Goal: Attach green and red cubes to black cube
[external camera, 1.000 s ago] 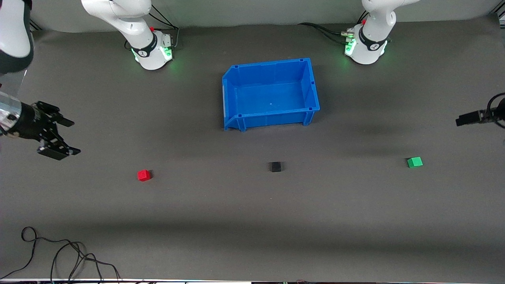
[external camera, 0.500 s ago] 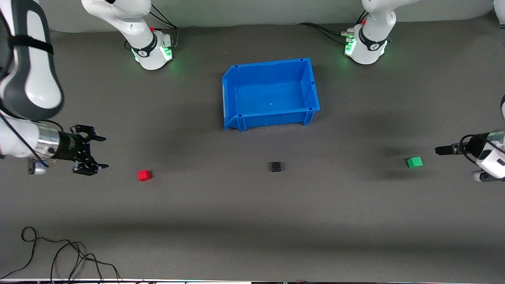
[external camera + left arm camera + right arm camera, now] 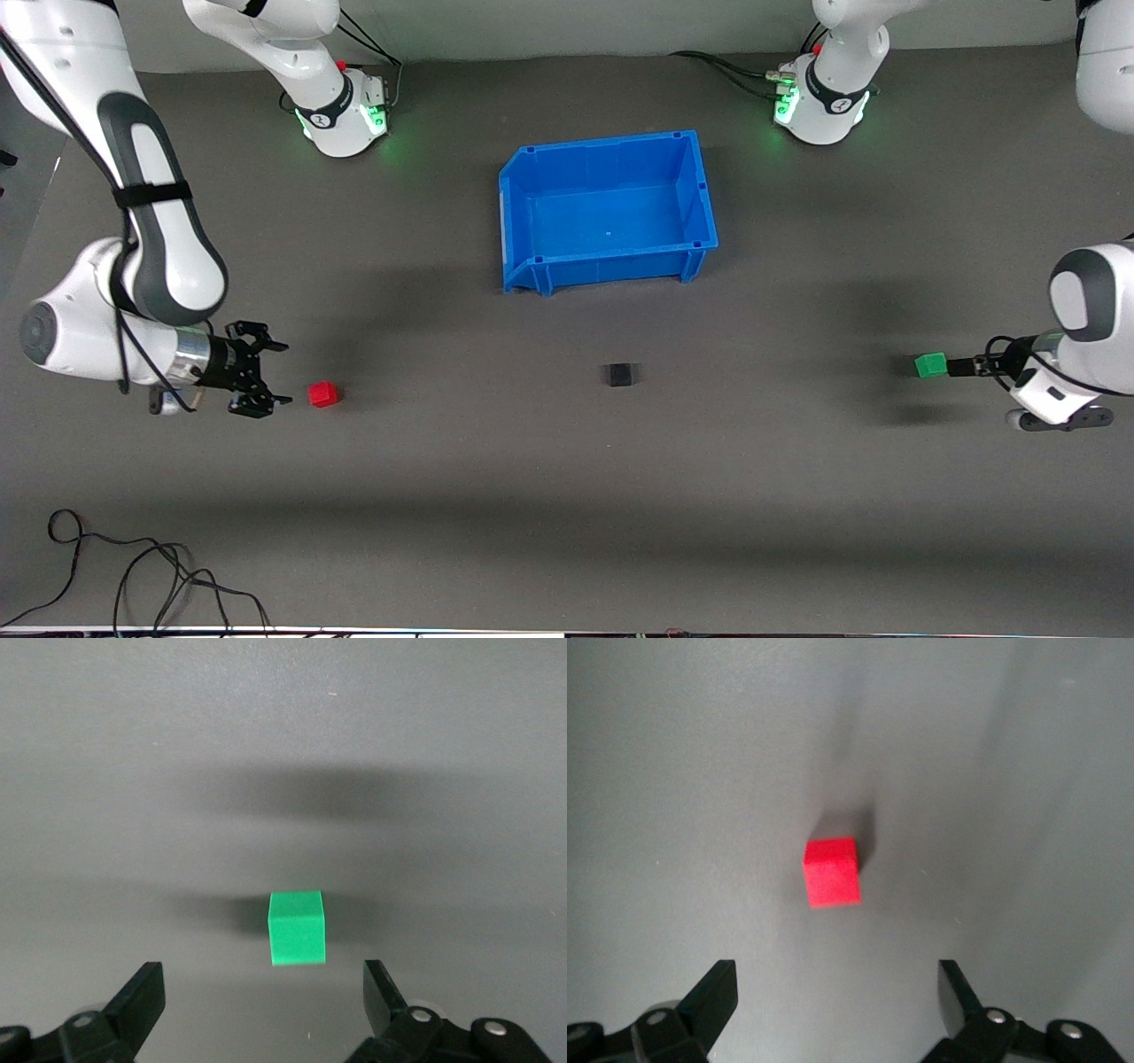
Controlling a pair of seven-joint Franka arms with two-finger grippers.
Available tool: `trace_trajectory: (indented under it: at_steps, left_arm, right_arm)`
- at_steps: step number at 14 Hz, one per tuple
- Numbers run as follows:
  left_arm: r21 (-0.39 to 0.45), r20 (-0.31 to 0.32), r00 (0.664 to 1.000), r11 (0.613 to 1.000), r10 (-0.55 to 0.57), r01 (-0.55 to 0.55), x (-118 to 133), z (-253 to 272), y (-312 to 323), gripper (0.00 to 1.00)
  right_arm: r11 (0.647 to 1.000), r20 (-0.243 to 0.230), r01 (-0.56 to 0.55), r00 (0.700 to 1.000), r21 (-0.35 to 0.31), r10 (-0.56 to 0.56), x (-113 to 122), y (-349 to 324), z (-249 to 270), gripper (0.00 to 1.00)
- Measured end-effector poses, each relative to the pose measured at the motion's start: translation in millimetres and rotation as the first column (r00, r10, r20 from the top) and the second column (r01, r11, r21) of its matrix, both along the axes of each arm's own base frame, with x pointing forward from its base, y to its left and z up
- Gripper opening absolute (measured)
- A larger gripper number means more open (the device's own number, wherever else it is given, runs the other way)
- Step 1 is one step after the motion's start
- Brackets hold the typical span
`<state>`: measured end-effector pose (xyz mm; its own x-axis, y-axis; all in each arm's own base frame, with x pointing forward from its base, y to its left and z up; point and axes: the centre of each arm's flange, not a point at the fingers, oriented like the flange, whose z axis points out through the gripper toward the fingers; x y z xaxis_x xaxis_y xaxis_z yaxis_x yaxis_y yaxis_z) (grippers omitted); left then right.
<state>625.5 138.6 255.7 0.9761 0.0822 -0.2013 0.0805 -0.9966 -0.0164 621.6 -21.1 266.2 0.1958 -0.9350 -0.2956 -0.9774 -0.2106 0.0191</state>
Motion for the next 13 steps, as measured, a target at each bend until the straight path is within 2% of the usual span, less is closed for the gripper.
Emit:
trace_trajectory:
  at_steps: [4,9,13]
  left_arm:
    - [-0.006,0.021,1.000,1.000,-0.003,0.003,-0.1,-32.5,-1.5,1.00]
    - [-0.016,0.028,1.000,1.000,0.000,0.000,-9.2,-75.1,-6.3,1.00]
    - [-0.017,0.018,1.000,1.000,0.015,-0.015,-14.5,-83.0,-8.1,0.96]
  right_arm:
    - [1.000,0.045,-0.005,0.999,-0.014,0.006,6.5,-3.8,-57.0,1.00]
    - [1.000,0.031,-0.007,1.000,-0.006,0.008,4.9,-2.2,-80.9,1.00]
    - [1.000,0.025,-0.010,1.000,-0.009,0.010,3.4,1.7,-96.6,0.98]
